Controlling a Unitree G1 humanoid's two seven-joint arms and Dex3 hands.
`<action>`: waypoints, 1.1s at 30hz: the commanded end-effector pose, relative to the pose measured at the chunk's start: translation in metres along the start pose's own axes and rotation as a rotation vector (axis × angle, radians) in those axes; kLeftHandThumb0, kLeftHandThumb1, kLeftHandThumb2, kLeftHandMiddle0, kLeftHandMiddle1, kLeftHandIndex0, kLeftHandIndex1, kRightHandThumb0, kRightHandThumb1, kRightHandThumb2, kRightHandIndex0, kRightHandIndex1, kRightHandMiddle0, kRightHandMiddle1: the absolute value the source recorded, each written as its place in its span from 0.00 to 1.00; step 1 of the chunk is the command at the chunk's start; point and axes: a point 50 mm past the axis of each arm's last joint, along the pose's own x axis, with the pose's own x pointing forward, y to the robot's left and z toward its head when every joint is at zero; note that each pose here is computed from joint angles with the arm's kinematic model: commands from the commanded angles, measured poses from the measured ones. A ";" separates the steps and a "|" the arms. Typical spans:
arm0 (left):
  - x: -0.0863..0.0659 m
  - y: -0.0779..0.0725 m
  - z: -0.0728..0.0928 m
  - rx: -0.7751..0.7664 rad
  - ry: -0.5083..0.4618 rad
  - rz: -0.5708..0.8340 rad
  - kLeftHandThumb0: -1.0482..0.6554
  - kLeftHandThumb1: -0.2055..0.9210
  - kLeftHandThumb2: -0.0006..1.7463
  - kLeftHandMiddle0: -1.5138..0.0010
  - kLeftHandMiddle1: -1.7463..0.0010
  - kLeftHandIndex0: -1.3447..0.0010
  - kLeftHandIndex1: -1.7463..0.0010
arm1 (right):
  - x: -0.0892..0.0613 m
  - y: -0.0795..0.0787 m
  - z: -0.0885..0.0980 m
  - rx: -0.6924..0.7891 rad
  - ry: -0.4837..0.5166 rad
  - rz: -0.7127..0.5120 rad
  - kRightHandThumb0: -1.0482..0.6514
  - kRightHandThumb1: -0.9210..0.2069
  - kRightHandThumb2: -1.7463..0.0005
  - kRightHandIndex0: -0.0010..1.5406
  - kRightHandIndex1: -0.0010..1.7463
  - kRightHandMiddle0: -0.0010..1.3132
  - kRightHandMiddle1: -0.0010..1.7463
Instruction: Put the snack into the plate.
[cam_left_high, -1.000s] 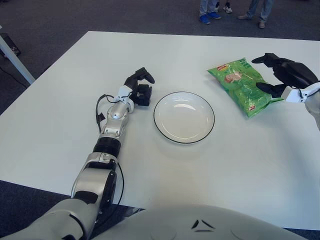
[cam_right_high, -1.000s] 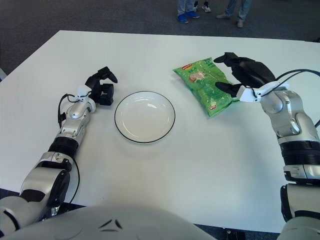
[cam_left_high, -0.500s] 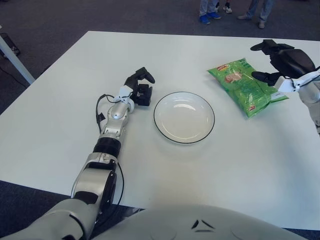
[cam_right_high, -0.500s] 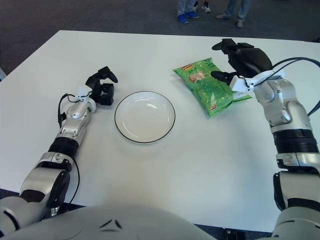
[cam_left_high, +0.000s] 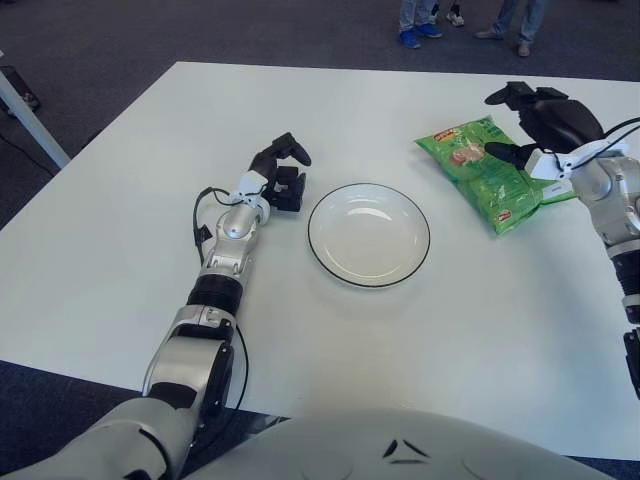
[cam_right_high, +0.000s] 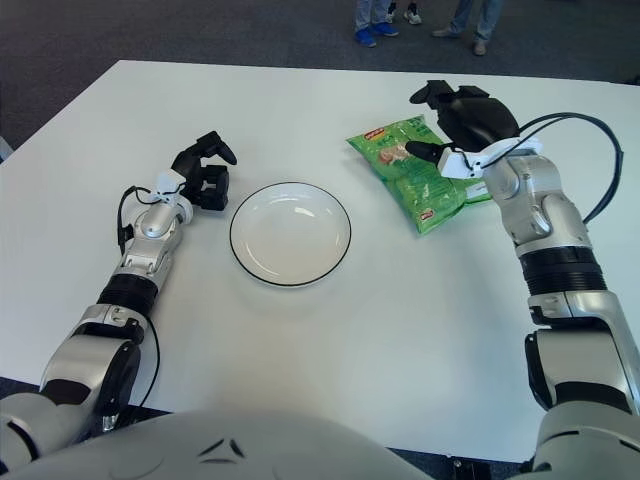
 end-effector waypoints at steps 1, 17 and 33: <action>-0.023 -0.008 -0.027 -0.018 0.102 -0.007 0.32 0.42 0.78 0.17 0.00 0.52 0.00 | 0.009 0.003 0.001 -0.003 0.010 0.032 0.03 0.00 0.46 0.05 0.24 0.00 0.45; -0.024 -0.007 -0.027 -0.007 0.101 -0.014 0.32 0.43 0.78 0.17 0.00 0.52 0.00 | 0.013 0.030 0.002 0.006 0.028 0.199 0.00 0.00 0.43 0.00 0.07 0.00 0.37; -0.024 -0.005 -0.026 -0.003 0.107 -0.009 0.32 0.42 0.78 0.17 0.00 0.52 0.00 | 0.007 0.053 0.002 0.047 0.002 0.295 0.00 0.00 0.41 0.01 0.02 0.00 0.28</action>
